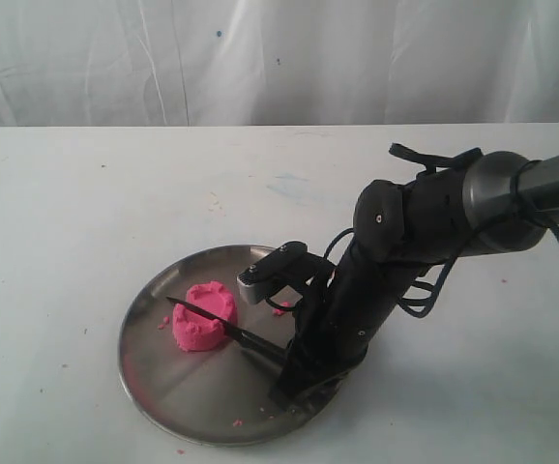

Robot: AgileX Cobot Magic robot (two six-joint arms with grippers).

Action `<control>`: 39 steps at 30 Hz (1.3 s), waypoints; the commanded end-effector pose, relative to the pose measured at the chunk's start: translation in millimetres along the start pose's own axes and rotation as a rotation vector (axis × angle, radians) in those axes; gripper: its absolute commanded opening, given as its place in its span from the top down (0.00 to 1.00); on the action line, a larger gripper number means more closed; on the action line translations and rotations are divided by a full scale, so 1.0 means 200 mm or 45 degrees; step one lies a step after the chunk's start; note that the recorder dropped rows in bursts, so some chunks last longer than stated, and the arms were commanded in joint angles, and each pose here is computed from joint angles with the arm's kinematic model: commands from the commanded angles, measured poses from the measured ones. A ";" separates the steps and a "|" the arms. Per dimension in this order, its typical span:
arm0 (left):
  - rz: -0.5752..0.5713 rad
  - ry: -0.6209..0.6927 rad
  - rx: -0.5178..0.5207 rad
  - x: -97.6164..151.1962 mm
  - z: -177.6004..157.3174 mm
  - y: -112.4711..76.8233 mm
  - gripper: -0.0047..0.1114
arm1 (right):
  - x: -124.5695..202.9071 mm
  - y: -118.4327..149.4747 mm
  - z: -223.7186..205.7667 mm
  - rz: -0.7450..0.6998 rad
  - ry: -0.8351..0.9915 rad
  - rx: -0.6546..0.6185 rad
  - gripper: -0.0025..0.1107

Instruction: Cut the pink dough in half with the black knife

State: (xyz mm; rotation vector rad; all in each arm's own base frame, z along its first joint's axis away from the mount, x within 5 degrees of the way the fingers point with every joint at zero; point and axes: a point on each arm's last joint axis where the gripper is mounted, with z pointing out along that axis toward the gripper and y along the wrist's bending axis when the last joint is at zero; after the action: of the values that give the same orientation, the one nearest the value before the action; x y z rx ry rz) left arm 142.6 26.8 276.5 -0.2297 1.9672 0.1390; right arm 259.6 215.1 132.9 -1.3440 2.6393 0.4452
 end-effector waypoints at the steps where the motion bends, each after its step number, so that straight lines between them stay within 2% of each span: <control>1: 0.032 -0.094 0.012 0.04 -0.05 0.00 0.96 | 0.03 -0.01 0.05 -0.008 0.051 -0.009 0.98; 8: 0.001 -0.070 0.029 0.11 -0.04 0.00 0.96 | 0.03 -0.01 0.05 -0.008 0.051 -0.009 0.98; 33: -0.004 -0.203 0.089 0.07 -0.04 -0.02 0.96 | 0.05 0.01 0.05 -0.007 0.111 -0.057 0.98; 39: -0.004 -0.203 0.089 0.07 -0.04 -0.02 0.96 | 0.06 0.02 0.04 -0.075 0.155 -0.099 0.98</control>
State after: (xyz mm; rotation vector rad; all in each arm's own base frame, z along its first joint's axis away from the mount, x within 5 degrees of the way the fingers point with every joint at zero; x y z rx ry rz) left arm 131.9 19.7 268.4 -0.1734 1.8191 0.0840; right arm 256.6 214.8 132.6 -1.4010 2.6431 0.4637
